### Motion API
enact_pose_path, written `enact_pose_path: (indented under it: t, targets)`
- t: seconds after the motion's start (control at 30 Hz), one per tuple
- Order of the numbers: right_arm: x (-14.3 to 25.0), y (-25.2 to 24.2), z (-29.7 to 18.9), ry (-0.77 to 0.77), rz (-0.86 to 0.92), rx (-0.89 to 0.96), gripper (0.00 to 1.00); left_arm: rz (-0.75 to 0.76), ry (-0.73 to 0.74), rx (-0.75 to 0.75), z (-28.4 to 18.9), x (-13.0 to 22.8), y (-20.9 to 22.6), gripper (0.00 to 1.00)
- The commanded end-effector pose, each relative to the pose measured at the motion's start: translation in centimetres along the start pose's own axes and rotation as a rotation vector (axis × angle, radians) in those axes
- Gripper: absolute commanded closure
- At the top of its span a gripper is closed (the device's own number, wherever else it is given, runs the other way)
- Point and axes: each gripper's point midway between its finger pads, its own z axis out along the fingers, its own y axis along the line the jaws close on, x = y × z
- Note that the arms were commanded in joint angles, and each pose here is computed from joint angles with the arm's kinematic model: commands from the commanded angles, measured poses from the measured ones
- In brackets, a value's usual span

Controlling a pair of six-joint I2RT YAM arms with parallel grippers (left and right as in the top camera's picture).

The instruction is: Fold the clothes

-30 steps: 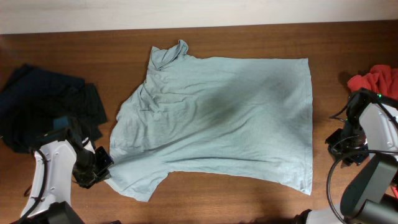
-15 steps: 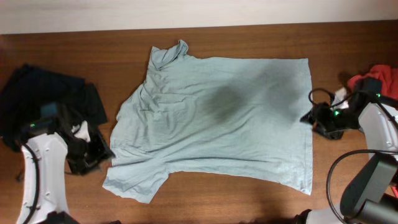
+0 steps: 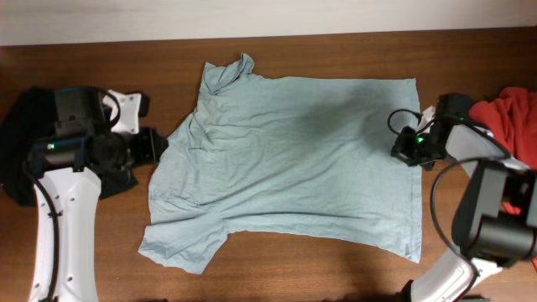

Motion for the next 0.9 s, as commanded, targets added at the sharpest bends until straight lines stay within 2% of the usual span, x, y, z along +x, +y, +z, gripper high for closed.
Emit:
enact_pose_path:
  t: [0.0,0.07,0.2,0.33,0.43,0.53,0.6,0.77,0.87]
  targets:
    - [-0.1,-2.6,1.2,0.005,0.032,0.123,0.96,0.118,-0.073,0.039,-1.7,-2.2,-2.5,0.89]
    - [0.6,-4.9,1.1,0.022,0.062,0.250,0.96,0.143,-0.098,0.044,-2.2,-3.0,-3.2,0.88]
    - [1.6,-9.7,-0.9,0.000,0.237,0.509,0.96,0.159,-0.112,0.048,-2.2,-3.4,-3.6,0.88]
    - [1.7,-12.9,-2.6,-0.013,0.300,0.620,0.96,0.159,-0.113,0.044,-2.2,-3.4,-3.5,0.84]
    - [0.4,-12.1,-2.7,-0.011,0.269,0.523,0.91,0.160,-0.110,0.017,-2.0,-3.6,-3.0,0.78]
    - [-1.3,-9.8,-3.1,0.001,0.166,0.411,0.68,0.171,-0.086,-0.026,-0.7,-3.7,-2.5,0.66]
    - [-2.6,-8.0,-4.1,-0.006,0.152,0.343,0.58,0.197,-0.061,-0.022,0.7,-3.7,-2.8,0.62]
    - [-5.4,-2.4,-6.9,-0.027,0.067,0.106,0.49,0.273,0.009,-0.034,5.8,-3.9,-3.0,0.52]
    - [-5.9,0.9,-8.6,-0.014,0.022,-0.039,0.48,0.302,-0.016,-0.025,8.4,-5.2,-3.2,0.43]
